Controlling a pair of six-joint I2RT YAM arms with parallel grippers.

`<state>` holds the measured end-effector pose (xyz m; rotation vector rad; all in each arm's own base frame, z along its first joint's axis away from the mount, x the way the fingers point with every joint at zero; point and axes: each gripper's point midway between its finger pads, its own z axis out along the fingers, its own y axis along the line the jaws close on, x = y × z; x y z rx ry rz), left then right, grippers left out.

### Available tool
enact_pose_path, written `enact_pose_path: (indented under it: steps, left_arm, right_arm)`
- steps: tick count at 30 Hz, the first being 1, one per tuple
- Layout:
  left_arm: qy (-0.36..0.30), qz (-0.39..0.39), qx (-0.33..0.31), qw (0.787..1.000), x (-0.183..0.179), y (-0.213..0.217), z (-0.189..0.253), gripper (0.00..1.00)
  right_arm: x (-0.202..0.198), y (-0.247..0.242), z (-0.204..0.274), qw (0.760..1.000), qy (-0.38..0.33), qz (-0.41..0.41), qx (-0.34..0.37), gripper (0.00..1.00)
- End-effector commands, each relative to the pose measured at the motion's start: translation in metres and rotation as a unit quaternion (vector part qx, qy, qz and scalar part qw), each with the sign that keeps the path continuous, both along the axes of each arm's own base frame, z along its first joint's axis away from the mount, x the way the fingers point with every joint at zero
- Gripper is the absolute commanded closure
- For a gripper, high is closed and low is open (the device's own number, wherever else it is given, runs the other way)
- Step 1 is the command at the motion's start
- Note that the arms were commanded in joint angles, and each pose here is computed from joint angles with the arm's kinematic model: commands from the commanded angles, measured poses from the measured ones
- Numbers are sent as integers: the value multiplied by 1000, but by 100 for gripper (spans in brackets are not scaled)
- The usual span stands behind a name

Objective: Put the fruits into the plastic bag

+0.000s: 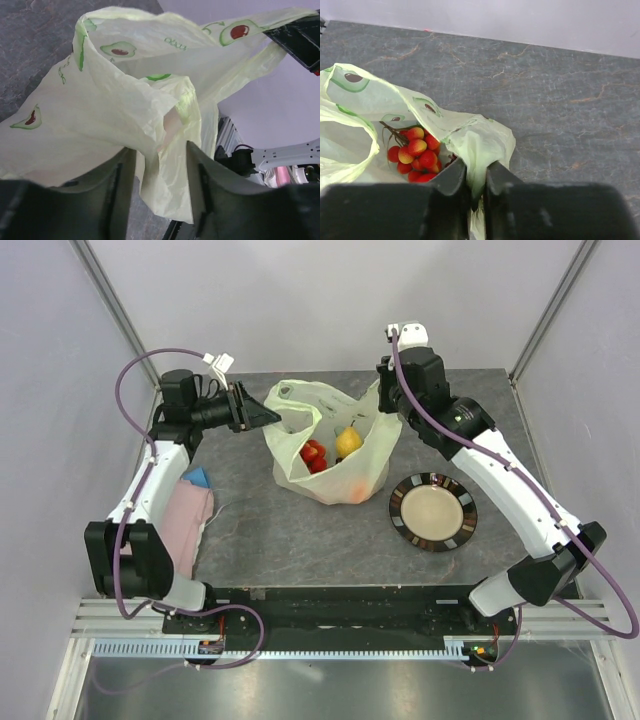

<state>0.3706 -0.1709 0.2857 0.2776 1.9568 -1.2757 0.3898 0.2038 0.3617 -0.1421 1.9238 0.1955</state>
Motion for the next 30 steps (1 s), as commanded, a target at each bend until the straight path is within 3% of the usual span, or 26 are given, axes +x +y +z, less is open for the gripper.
enact_pose_path:
  steps: [1,8,11,16,18,26,30]
  left_arm:
    - [-65,-22,-9,998,-13,-2,31,38]
    - [-112,-2,15,994,-19,4,37,14]
    - [-124,27,28,991,-17,10,41,6]
    - [-117,131,59,983,-5,33,39,4]
    - [-127,167,59,976,-1,41,46,2]
    - [-150,260,76,951,-8,71,59,1]
    - [-148,283,94,943,-17,85,57,1]
  right_arm:
    - [2,1,20,999,-24,0,30,74]
    - [-4,-1,23,999,-28,10,31,54]
    - [-11,1,26,999,-33,30,32,30]
    - [-41,25,26,986,-38,160,20,8]
    - [-50,23,24,984,-43,174,14,2]
    - [-55,-34,46,995,-73,63,13,2]
    - [-52,-71,52,996,-74,18,46,2]
